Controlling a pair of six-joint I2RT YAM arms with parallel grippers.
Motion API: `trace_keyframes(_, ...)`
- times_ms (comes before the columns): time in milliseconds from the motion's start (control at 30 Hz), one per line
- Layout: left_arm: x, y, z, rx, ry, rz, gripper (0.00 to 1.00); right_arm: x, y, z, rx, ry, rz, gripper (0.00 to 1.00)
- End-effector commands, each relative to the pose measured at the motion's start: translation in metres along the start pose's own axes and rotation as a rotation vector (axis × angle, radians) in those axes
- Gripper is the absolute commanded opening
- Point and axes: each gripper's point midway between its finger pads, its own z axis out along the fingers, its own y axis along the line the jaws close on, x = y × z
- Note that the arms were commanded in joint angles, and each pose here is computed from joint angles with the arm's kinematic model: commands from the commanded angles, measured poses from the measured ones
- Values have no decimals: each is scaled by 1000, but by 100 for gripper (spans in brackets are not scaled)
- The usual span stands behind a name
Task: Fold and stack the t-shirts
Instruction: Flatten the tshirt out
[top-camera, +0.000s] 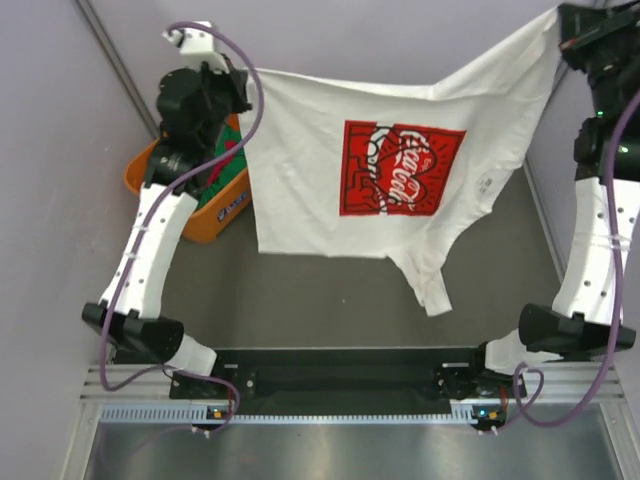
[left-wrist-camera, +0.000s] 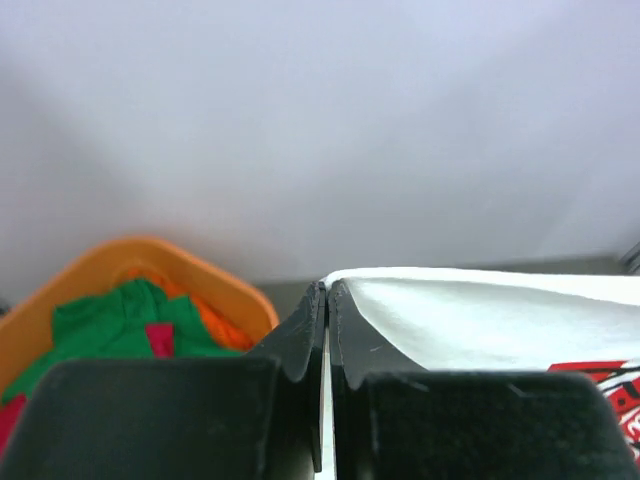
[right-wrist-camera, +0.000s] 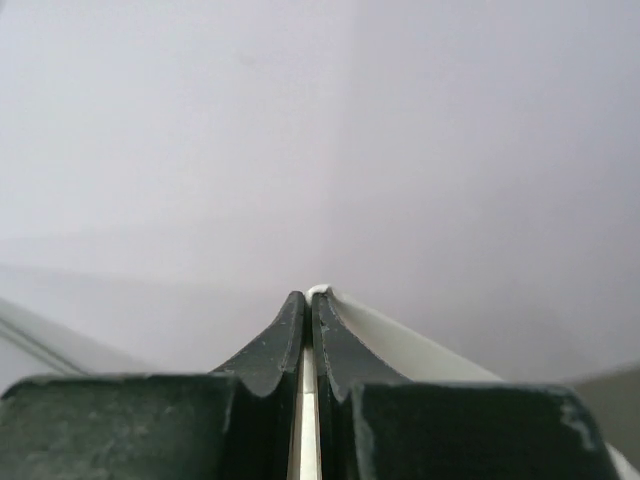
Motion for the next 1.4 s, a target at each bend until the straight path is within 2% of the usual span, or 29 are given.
trace_keyframes(0, -116, -10, -79, 60, -271, -87, 0, -86, 106, -70, -222, -193, -16, 0)
trace_keyframes(67, -136, -9, -106, 66, -316, -91, 0, -92, 117, -91, -217, -186, -17, 0)
trace_keyframes(100, -156, -9, -133, 79, -367, -100, 0, -104, 135, -118, -247, -219, -25, 0)
trace_keyframes(167, -175, -11, -162, 103, -415, -115, 0, -112, 145, -146, -247, -243, -27, 0)
trace_keyframes(200, -191, -14, -189, 134, -461, -119, 0, -123, 158, -177, -259, -293, -34, 0)
trace_keyframes(267, -204, -16, -213, 159, -499, -131, 0, -130, 164, -207, -246, -328, -34, 0)
trace_keyframes(400, -232, -18, -278, 213, -593, -148, 0, -155, 186, -298, -265, -492, -15, 0)
trace_keyframes(600, -253, -17, -335, 254, -684, -176, 0, -184, 207, -397, -326, -686, -1, 0)
trace_keyframes(733, -258, -15, -352, 257, -716, -191, 0, -193, 205, -419, -344, -721, 22, 0)
trace_keyframes(867, -259, -17, -354, 270, -718, -196, 0, -196, 197, -410, -339, -693, 36, 0)
trace_keyframes(933, -254, -17, -340, 262, -694, -186, 0, -197, 191, -391, -311, -674, 21, 0)
trace_keyframes(1033, -236, -17, -304, 233, -627, -162, 0, -187, 177, -336, -240, -598, -47, 0)
trace_keyframes(1067, -229, -18, -291, 228, -602, -157, 0, -175, 162, -295, -167, -550, -94, 0)
trace_keyframes(1167, -188, -19, -231, 202, -484, -140, 0, -132, 128, -209, -37, -412, -188, 0)
trace_keyframes(1233, -152, -17, -193, 175, -404, -123, 0, -111, 113, -170, -2, -364, -227, 0)
trace_keyframes(1267, -134, -15, -173, 157, -360, -114, 0, -78, 91, -136, 33, -284, -269, 0)
trace_keyframes(1300, -111, -13, -153, 140, -320, -105, 0, -74, 88, -121, 17, -298, -276, 0)
trace_keyframes(1333, -96, -8, -139, 111, -292, -89, 0, -45, 65, -99, 47, -236, -298, 0)
trace_keyframes(1367, -64, -5, -113, 88, -224, -76, 0, -30, 50, -80, 53, -200, -313, 0)
